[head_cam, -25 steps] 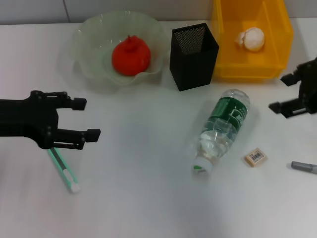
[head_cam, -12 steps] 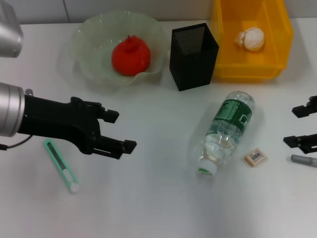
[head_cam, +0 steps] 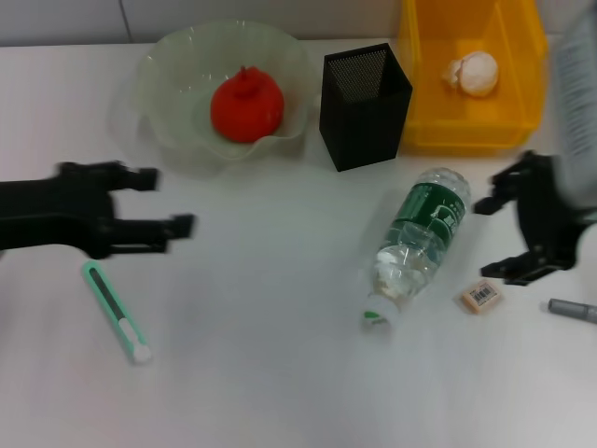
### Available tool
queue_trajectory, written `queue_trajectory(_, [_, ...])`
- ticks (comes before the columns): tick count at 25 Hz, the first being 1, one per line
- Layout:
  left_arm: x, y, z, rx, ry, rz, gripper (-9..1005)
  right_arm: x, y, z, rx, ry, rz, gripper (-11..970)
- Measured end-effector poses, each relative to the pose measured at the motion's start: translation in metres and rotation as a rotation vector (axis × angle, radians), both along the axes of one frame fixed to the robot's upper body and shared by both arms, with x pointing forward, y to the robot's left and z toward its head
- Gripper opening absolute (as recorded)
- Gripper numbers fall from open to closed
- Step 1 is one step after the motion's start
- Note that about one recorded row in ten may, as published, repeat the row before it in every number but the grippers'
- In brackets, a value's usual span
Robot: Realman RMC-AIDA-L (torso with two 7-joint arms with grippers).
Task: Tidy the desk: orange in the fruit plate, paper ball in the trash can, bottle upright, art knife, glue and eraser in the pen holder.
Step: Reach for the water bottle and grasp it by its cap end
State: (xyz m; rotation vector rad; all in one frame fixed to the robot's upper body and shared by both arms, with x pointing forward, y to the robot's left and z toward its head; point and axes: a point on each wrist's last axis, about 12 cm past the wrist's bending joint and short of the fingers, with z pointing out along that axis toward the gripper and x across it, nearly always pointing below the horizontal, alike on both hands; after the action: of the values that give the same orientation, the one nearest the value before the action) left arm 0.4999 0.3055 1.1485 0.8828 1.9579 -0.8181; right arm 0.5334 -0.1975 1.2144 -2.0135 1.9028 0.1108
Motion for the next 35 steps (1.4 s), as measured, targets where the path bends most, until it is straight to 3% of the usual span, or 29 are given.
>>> queue_trajectory(7, [-0.019,0.047,-0.022,-0.143,-0.039,0.161,854,0.006,0.056,-0.006,-0.139,-0.095,0.350,672])
queue_trajectory(14, [-0.041,0.066,-0.038,-0.230,-0.083,0.218,855,0.011,0.096,-0.025,-0.257,-0.040,0.593,667])
queue_trajectory(24, [-0.069,0.077,-0.056,-0.327,-0.129,0.267,854,0.004,0.115,-0.052,-0.311,-0.040,0.787,628])
queue_trajectory(35, [-0.077,0.075,-0.066,-0.362,-0.107,0.288,855,0.005,0.120,-0.080,-0.344,-0.072,0.919,580])
